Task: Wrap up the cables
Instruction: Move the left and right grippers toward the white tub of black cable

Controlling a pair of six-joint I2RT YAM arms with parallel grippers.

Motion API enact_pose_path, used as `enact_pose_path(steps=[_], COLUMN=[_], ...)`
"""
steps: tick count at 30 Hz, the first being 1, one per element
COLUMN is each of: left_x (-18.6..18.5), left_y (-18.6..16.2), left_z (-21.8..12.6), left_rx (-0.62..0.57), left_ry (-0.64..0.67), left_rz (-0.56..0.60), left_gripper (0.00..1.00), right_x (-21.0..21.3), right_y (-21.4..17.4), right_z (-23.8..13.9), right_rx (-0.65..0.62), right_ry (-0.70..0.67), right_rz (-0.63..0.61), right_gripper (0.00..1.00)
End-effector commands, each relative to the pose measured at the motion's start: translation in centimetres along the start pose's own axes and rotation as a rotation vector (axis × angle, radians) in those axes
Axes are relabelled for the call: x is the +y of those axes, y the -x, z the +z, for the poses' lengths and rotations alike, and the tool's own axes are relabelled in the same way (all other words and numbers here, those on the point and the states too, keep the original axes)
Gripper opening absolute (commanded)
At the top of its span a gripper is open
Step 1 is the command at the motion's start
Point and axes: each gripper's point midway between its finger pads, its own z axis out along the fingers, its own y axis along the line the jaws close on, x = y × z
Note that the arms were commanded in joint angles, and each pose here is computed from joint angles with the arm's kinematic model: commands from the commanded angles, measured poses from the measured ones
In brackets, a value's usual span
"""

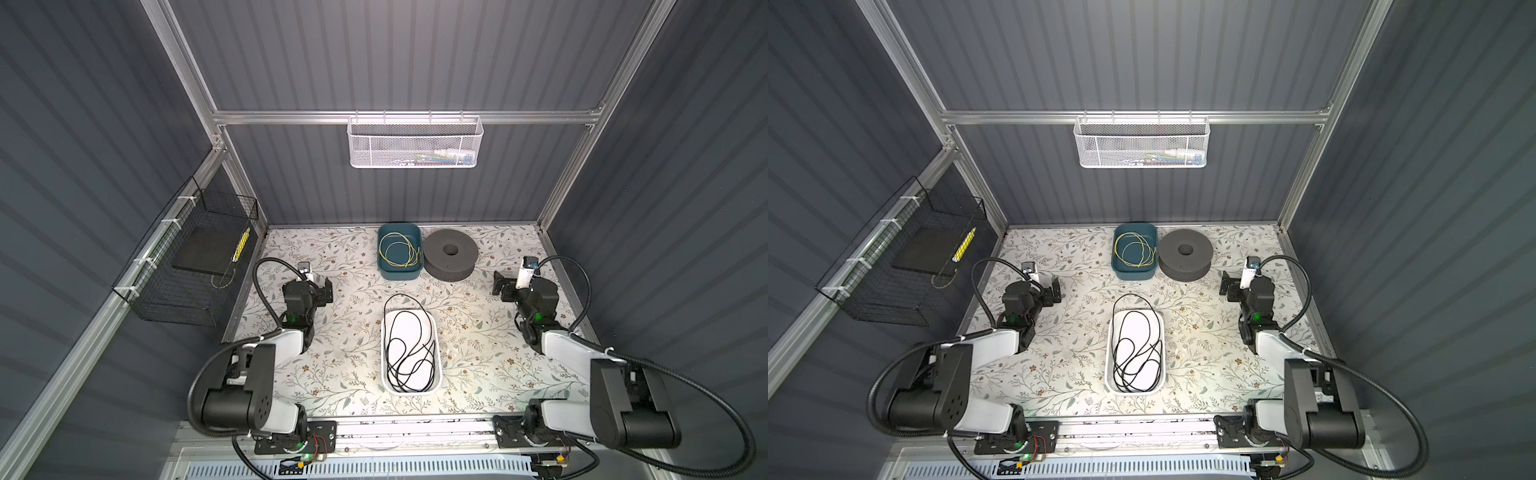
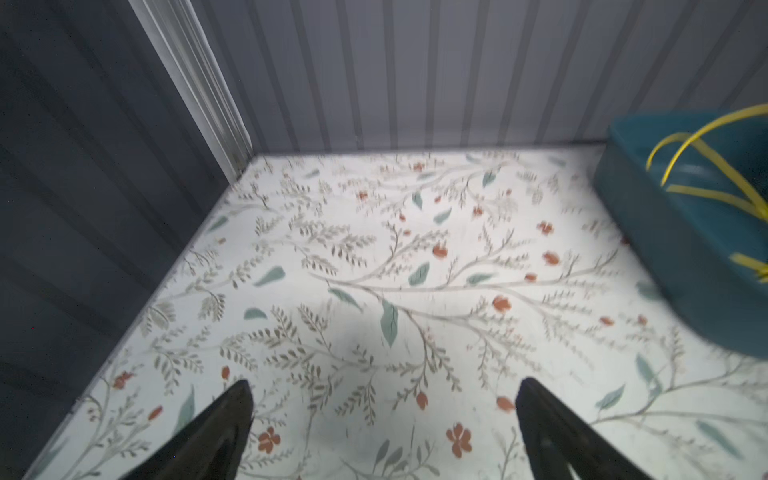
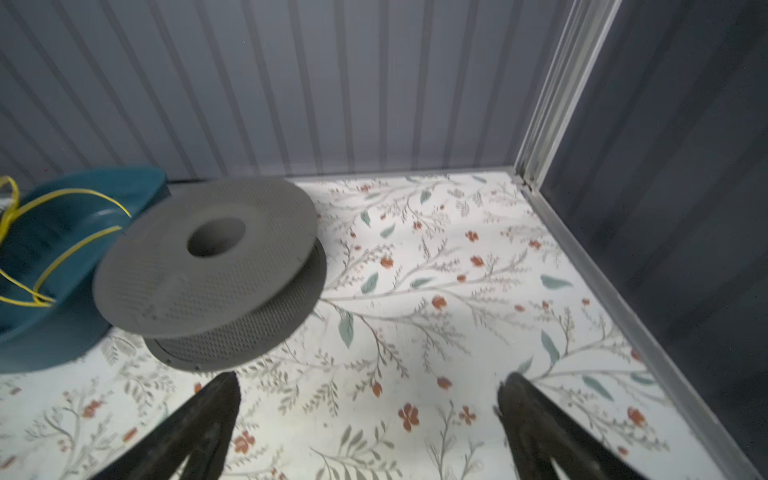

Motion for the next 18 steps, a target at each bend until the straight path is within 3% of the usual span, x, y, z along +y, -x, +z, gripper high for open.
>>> enact_pose_path(steps=[1,5,10,11,13,15,18], left_x=[0.2,0.1,0.0,0.0,0.0,0.3,-0.2], left_y=[4.3,9.4,13.8,13.9,13.2,12.1,10.5], left_z=[-1.6,-4.3,-8.8,-9.6,-11.7,-13.1,-14.4], left_rx=[-0.028,-0.009,0.035,0.056,0.112,0.128,0.107], left_ry=[-0.015,-0.049,-0.094,-0.092,-0.095,-0.087,-0.134], left_rz=[-0.088,-0.150,-0.352,-0.409,-0.505,-0.559,-0.583], left_gripper=[0.99,1.00,0.99,0.99,0.99,0.99,1.00], right_x=[1.0,2.2,2.1,1.9,3.1,4.1,4.6], right_y=[1.9,7.4,10.0,9.5,9.0,8.0,5.2], right_z=[-1.5,-4.5,-8.9,-9.5,-10.6,-11.3,-12.0], right_rx=[0.056,0.030,0.085,0.087,0.096,0.144,0.310], right_ry=[-0.009,-0.052,-0.042,-0.043,0.079,0.146,0.143], right_rz=[-0.024,0.002,0.271,0.350,0.454,0.478,0.462], right_gripper=[0.99,0.99,0.99,0.99,0.99,0.97,0.85])
